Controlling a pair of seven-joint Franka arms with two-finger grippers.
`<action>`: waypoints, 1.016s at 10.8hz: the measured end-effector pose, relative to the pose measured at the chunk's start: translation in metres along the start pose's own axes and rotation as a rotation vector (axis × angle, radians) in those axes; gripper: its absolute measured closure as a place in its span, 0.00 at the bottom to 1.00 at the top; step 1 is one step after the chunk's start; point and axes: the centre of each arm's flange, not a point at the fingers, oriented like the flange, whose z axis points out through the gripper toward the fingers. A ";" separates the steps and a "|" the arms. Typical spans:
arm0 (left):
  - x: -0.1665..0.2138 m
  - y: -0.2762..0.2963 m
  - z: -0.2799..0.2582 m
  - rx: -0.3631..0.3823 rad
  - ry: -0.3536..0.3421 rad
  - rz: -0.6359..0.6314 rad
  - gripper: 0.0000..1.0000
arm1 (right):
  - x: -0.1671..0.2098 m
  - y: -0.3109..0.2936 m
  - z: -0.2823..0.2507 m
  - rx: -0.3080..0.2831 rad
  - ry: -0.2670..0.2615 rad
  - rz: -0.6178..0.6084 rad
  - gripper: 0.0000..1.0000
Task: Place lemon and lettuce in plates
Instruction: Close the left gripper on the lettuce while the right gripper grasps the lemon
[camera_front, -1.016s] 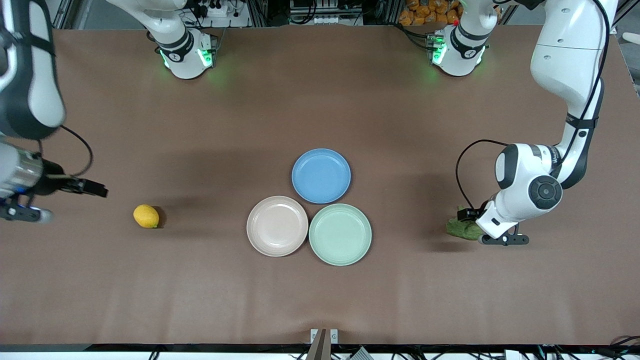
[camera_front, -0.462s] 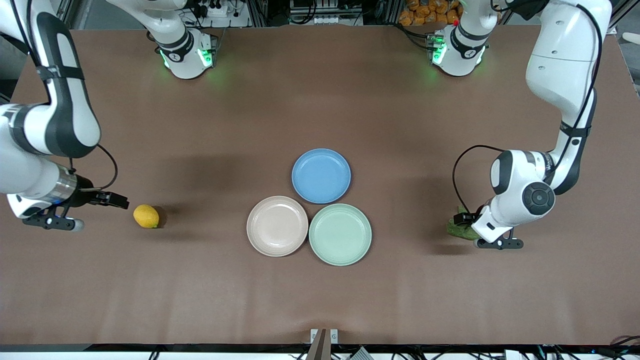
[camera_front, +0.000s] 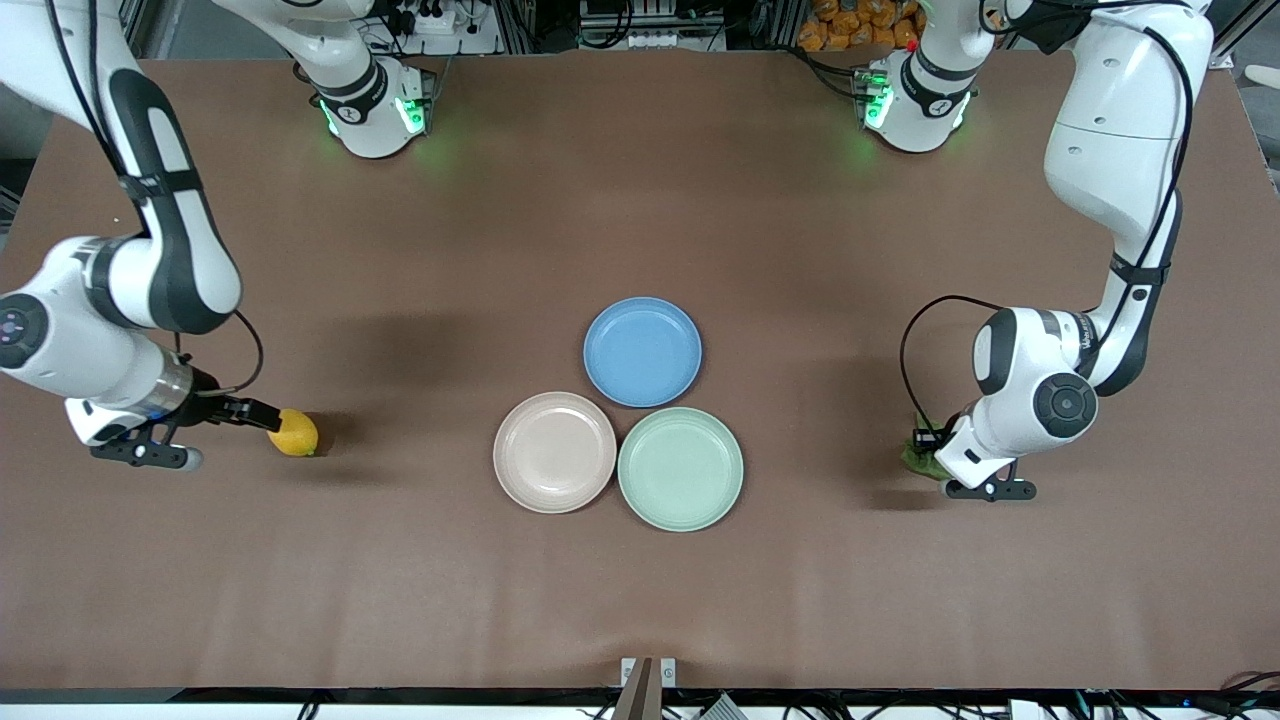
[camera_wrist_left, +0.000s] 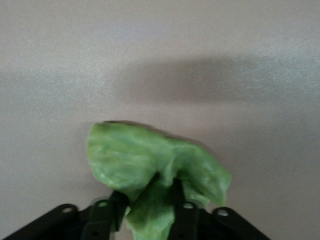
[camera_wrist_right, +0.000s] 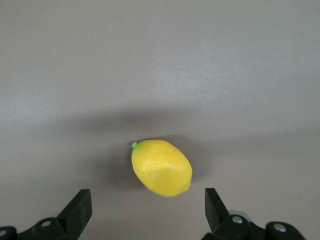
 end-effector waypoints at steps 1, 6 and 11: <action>0.003 0.003 -0.004 -0.001 0.011 0.004 0.69 | -0.002 0.000 0.016 0.000 0.007 -0.001 0.00; 0.024 0.022 -0.048 -0.004 0.095 0.030 0.97 | -0.003 0.002 0.062 0.000 0.005 -0.031 0.00; 0.013 0.112 -0.111 -0.041 0.162 0.139 0.97 | -0.003 0.012 0.093 -0.003 0.007 -0.076 0.00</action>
